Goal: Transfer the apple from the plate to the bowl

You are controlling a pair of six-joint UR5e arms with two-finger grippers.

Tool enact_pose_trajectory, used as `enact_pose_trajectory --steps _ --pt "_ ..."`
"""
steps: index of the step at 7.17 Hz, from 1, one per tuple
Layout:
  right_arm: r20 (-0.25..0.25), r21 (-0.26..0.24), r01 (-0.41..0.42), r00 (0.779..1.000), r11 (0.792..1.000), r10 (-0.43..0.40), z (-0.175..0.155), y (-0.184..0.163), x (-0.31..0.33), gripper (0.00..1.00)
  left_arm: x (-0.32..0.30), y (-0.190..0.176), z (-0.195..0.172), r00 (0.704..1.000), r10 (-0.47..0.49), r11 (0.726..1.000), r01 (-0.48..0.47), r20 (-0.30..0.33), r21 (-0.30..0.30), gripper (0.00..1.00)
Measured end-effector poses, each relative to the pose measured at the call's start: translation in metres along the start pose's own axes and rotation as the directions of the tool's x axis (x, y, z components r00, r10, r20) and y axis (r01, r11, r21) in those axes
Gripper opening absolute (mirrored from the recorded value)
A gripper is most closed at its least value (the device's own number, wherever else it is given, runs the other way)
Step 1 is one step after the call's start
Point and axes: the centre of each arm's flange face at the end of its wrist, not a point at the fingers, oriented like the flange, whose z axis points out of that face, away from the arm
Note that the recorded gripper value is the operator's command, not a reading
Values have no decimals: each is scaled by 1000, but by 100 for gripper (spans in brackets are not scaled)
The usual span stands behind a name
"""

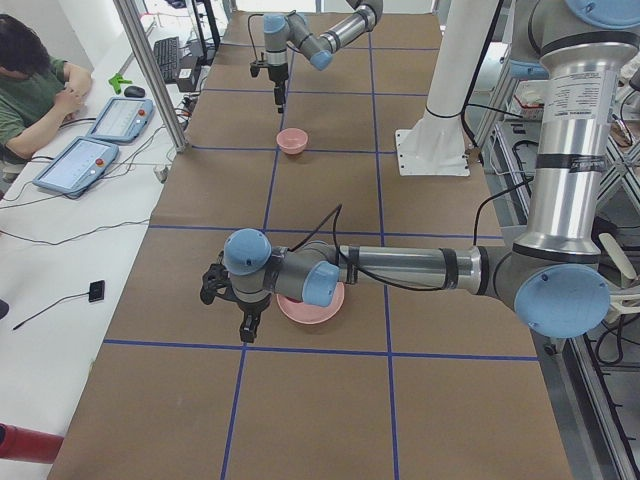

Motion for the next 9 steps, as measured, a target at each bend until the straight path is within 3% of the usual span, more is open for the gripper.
enact_pose_trajectory --steps 2,5,9 --pt "-35 39 -4 999 999 5 -20 -18 53 100 63 -3 8 997 -78 997 78 0 4 98" --pt "-53 42 2 999 999 0 -23 -23 79 100 124 18 48 986 -166 986 166 -8 -3 98" --pt "-59 41 -2 998 999 4 -20 -23 84 100 143 47 96 982 -187 982 187 18 -18 98"
